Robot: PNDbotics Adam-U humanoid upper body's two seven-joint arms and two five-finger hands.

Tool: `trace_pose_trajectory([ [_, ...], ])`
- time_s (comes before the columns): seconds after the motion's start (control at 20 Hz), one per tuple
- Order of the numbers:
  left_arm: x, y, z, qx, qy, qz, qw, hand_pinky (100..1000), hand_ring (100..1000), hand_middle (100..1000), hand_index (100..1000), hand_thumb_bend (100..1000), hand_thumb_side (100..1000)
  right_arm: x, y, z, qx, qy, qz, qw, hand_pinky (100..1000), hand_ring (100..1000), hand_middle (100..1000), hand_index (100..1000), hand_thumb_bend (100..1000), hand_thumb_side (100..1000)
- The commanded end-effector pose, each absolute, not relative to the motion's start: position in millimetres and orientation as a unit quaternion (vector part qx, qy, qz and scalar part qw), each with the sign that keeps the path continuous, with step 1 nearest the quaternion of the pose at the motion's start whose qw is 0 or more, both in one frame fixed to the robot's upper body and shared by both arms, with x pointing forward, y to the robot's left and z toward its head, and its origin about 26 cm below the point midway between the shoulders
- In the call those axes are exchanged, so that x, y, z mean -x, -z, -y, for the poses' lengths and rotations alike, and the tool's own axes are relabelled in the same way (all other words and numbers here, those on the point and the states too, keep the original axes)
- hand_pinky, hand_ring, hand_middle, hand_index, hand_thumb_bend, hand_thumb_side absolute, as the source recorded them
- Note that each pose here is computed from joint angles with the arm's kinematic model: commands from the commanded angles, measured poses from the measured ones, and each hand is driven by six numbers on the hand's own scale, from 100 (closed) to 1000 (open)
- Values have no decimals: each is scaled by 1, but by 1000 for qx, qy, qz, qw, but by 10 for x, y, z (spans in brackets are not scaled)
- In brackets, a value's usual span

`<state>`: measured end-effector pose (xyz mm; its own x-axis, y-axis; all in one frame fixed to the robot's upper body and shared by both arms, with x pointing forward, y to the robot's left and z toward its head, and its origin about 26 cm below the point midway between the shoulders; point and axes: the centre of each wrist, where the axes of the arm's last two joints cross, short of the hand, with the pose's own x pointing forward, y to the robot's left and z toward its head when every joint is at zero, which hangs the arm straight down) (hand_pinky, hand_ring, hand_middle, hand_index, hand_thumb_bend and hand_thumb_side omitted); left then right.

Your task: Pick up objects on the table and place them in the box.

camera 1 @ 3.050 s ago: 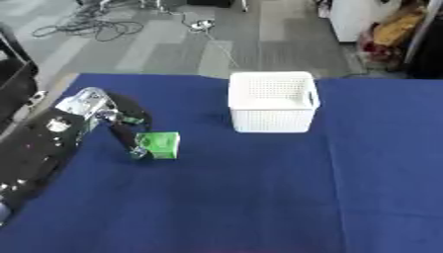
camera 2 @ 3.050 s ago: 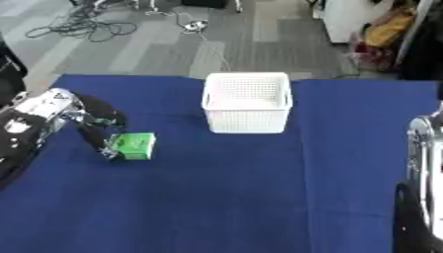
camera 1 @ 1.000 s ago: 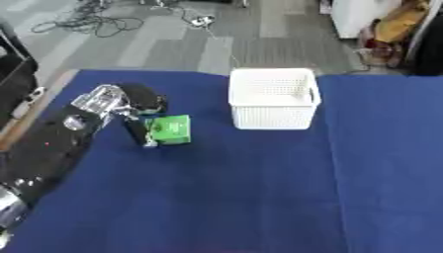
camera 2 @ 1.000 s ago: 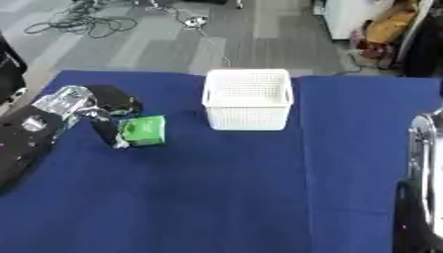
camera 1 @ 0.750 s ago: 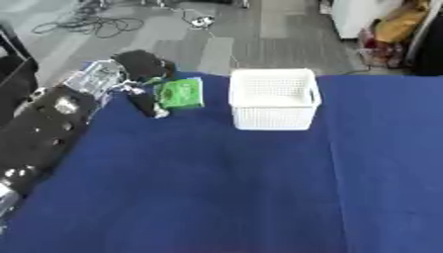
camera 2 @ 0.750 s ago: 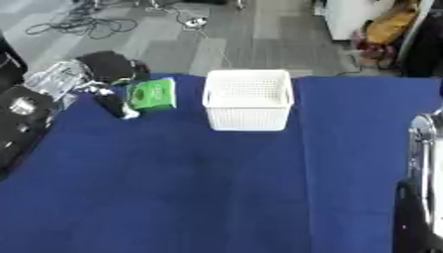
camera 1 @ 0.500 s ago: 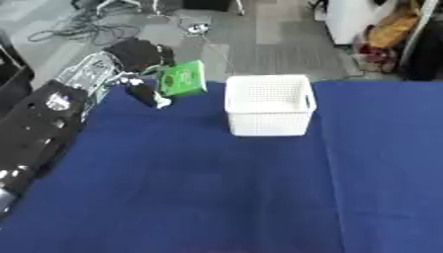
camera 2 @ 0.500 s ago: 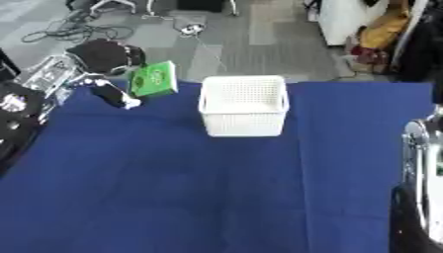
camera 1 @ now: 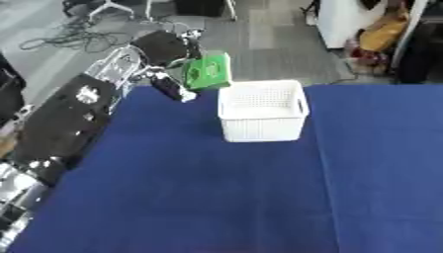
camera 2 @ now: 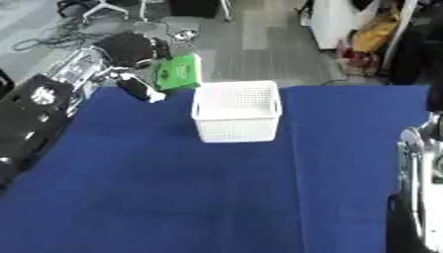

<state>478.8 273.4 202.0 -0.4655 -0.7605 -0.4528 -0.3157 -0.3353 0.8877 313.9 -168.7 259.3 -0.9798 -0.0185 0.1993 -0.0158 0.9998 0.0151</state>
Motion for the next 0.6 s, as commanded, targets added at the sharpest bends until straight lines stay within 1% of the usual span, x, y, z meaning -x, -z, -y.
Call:
trace_pose_trajectory([
  [0.05, -4854, -2107, -2603, -499, 629, 580, 136, 100, 100, 100, 261, 100, 725, -3101, -2679, 1631, -19, 15, 996, 83, 179, 279, 266, 501, 100, 1000],
  [0.2, -4912, -2040, -2482, -500, 626, 587, 113, 100, 100, 100, 287, 100, 739, -3097, -2676, 1607, -24, 17, 996, 83, 180, 280, 266, 502, 100, 1000],
  [0.25, -4931, -2004, -2467, -502, 631, 581, 112, 100, 100, 100, 272, 100, 732, -3095, -2676, 1600, -26, 17, 996, 83, 180, 280, 266, 502, 100, 1000],
  [0.3, -4946, -1964, -2466, -504, 636, 573, 114, 100, 100, 158, 356, 100, 759, -3095, -2676, 1595, -27, 18, 996, 82, 180, 279, 266, 501, 100, 1000],
  [0.35, -4963, -1912, -2469, -506, 645, 559, 120, 100, 100, 172, 368, 100, 757, -3094, -2676, 1590, -28, 18, 996, 82, 180, 279, 266, 501, 100, 1000],
  [0.4, -4974, -1870, -2469, -507, 655, 547, 124, 184, 214, 319, 489, 100, 821, -3093, -2676, 1586, -29, 19, 996, 81, 180, 279, 266, 502, 100, 1000],
  [0.45, -4980, -1826, -2477, -505, 668, 532, 126, 568, 597, 658, 711, 117, 975, -3093, -2676, 1584, -30, 20, 996, 81, 180, 279, 266, 502, 100, 1000],
  [0.5, -4985, -1782, -2493, -503, 685, 511, 129, 767, 823, 867, 825, 167, 1000, -3092, -2676, 1583, -30, 20, 996, 81, 180, 279, 266, 502, 100, 1000],
  [0.55, -4989, -1751, -2508, -501, 702, 488, 134, 899, 917, 959, 877, 240, 1000, -3092, -2677, 1582, -31, 21, 996, 81, 180, 279, 266, 501, 100, 1000],
  [0.6, -4992, -1732, -2516, -500, 715, 468, 138, 1000, 1000, 1000, 932, 320, 1000, -3092, -2676, 1582, -30, 20, 996, 81, 180, 280, 266, 502, 100, 1000],
])
